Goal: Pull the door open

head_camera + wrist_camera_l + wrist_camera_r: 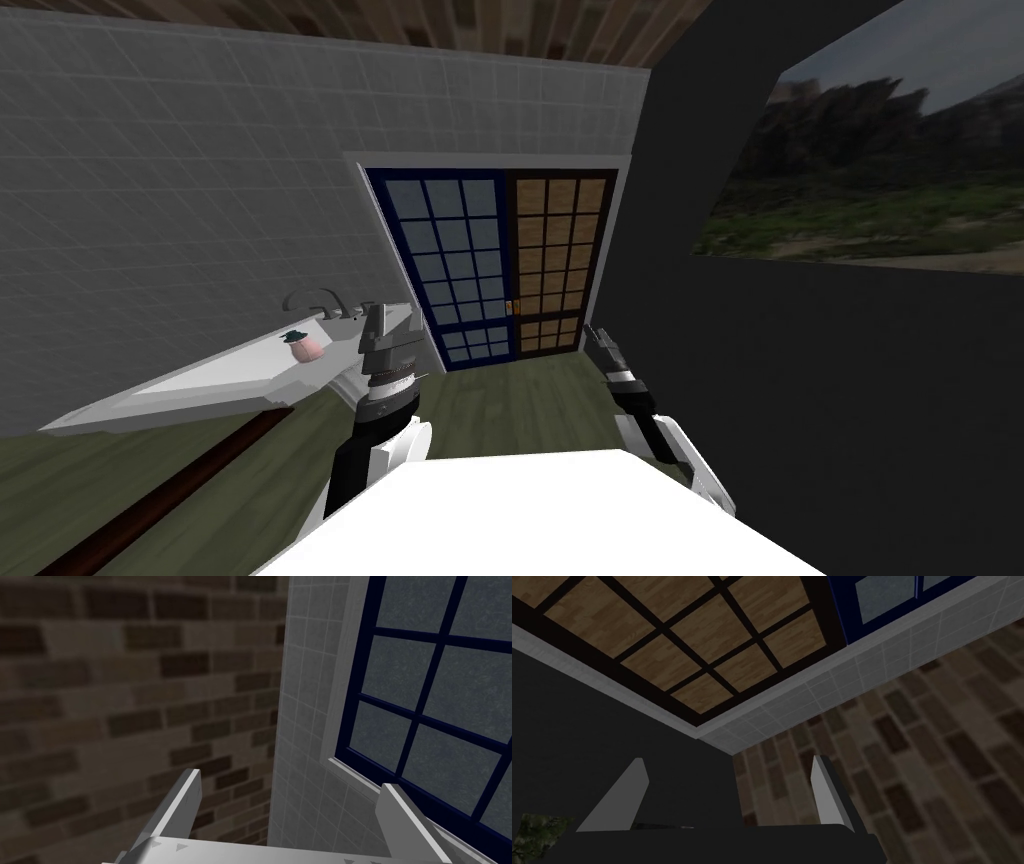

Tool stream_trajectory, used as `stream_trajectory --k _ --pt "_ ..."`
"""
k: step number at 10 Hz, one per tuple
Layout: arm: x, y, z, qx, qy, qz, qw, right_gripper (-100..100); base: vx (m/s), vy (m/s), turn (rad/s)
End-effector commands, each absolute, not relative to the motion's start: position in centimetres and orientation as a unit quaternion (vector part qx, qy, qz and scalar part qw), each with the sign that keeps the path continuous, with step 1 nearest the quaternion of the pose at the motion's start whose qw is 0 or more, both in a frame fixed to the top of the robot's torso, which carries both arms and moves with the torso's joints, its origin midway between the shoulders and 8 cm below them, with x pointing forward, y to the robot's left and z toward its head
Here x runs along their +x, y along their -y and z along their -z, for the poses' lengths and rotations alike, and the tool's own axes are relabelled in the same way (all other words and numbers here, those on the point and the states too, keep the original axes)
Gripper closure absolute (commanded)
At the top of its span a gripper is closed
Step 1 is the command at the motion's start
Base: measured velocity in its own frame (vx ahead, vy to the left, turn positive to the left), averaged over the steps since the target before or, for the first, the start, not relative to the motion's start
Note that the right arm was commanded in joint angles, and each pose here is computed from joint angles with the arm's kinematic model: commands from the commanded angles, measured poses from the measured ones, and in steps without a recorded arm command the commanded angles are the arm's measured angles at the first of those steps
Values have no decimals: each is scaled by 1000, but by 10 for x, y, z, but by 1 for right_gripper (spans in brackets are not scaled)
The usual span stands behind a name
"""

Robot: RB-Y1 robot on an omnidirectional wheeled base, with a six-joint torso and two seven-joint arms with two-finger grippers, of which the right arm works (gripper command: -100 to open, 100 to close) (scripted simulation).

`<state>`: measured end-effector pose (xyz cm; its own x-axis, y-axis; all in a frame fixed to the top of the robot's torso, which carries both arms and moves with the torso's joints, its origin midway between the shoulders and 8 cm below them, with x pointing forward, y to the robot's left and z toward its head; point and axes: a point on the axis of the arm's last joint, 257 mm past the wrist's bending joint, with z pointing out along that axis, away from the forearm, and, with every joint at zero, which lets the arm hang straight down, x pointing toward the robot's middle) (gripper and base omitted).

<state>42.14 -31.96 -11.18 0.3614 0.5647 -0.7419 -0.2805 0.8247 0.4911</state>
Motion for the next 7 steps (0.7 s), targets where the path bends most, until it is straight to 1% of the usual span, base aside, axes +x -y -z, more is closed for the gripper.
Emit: stream_trajectory --k 1,3,7 --pt "424 323 122 133 -512 -242 813 -100 107 43 5" --pt "427 329 135 124 -524 -221 813 -100 96 36 6" --pt "431 339 161 106 -548 -181 810 -100 101 54 5"
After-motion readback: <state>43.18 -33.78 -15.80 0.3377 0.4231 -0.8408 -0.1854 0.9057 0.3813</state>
